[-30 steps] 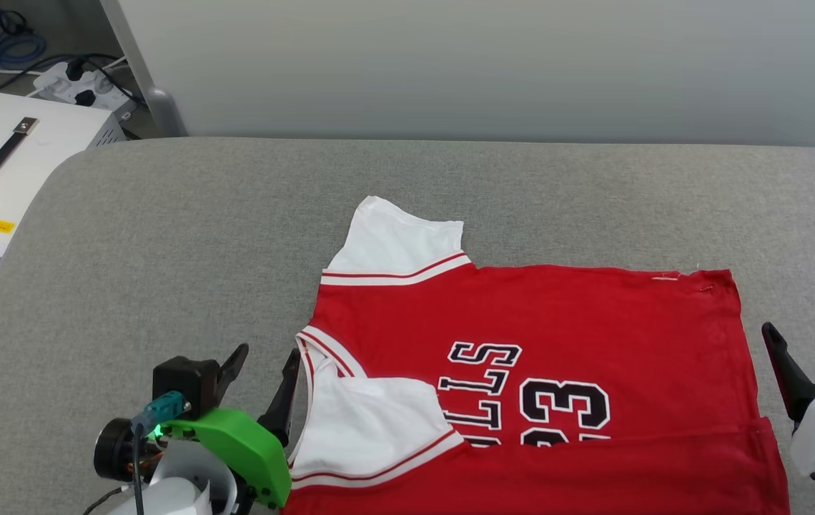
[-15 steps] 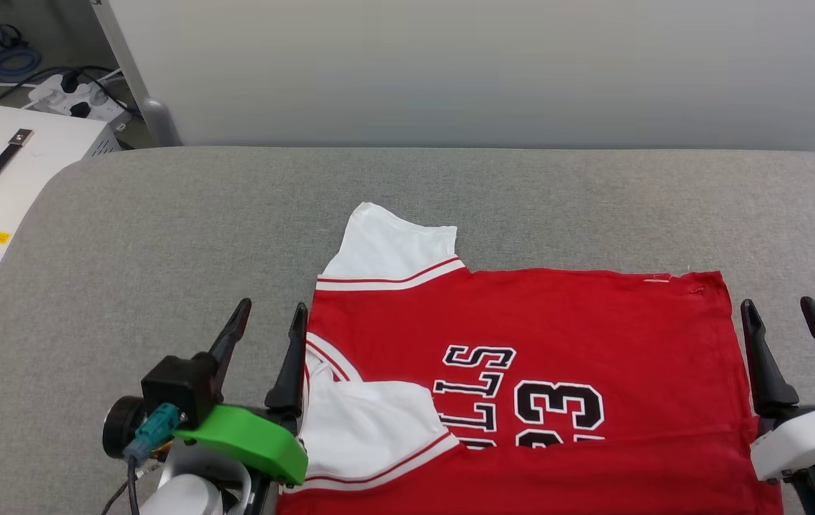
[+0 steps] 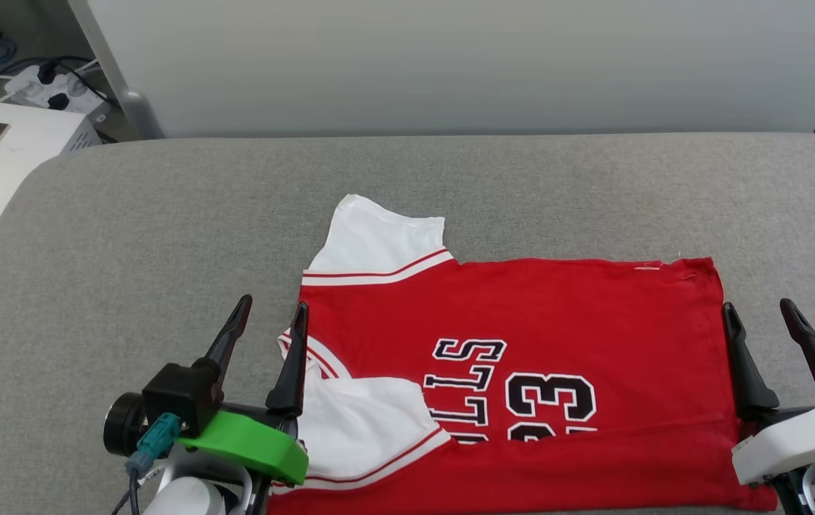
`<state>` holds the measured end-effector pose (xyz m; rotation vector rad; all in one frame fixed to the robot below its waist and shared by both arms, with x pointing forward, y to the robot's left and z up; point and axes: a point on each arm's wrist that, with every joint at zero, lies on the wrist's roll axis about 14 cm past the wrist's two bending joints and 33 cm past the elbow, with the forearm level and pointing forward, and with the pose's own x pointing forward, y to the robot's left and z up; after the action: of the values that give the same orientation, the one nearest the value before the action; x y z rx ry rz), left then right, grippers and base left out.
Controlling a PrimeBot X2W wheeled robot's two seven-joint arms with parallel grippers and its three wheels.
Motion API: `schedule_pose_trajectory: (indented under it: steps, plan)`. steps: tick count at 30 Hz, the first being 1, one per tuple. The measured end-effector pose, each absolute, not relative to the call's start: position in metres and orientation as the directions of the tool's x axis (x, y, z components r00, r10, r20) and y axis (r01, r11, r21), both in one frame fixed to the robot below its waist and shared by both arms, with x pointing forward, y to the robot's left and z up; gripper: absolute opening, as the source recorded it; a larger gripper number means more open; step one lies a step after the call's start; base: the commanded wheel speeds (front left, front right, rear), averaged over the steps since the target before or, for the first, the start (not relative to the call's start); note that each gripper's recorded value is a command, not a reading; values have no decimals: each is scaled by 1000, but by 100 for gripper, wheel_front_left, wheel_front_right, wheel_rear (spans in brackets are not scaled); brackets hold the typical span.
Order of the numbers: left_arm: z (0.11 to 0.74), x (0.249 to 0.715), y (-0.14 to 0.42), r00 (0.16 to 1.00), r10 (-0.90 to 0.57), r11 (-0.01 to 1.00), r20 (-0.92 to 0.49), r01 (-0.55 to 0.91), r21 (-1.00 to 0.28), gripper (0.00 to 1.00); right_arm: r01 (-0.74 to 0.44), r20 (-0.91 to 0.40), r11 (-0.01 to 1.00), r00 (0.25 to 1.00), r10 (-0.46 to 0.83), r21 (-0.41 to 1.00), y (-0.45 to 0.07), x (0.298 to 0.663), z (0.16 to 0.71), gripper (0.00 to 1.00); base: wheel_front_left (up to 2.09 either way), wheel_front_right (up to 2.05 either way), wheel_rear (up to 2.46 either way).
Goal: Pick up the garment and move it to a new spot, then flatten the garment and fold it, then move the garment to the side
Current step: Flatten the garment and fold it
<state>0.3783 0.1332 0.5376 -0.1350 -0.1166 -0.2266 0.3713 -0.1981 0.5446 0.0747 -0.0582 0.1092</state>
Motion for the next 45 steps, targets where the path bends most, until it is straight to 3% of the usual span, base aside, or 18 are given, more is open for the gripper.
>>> schedule_pose_trajectory:
  steps: [7,13,16,24,27,40,41,42,45]
  plan:
    - [525,415,121,945,-324,943,35,326,-64,100,-117,37,991,993,115,64,-197,381,538,100,0,0,0]
    - [531,476,109,895,-430,899,-118,437,37,100,-114,31,992,993,112,58,-199,398,534,100,0,0,0]
    - [519,505,109,863,-434,882,-259,466,73,100,-105,17,993,994,104,60,-200,405,528,100,0,0,0]
    - [482,558,101,706,-425,851,-567,524,15,100,-40,-40,997,998,42,63,-215,409,502,100,0,0,0]
    - [440,572,101,564,-375,862,-735,503,-54,100,-3,-61,998,998,7,64,-223,408,491,100,0,0,0]
    - [365,603,104,469,-284,905,-836,418,-72,100,69,-128,996,990,-62,49,-241,403,465,100,0,0,0]
    - [362,602,104,462,-280,905,-842,420,-71,54,70,-131,996,989,-64,49,-242,402,464,100,0,0,0]
    - [361,602,105,456,-278,905,-845,420,-71,0,72,-134,996,989,-65,48,-242,402,463,100,0,0,0]
    - [361,599,104,436,-288,903,-852,421,-90,0,71,-133,996,989,-64,49,-242,402,463,100,0,0,0]
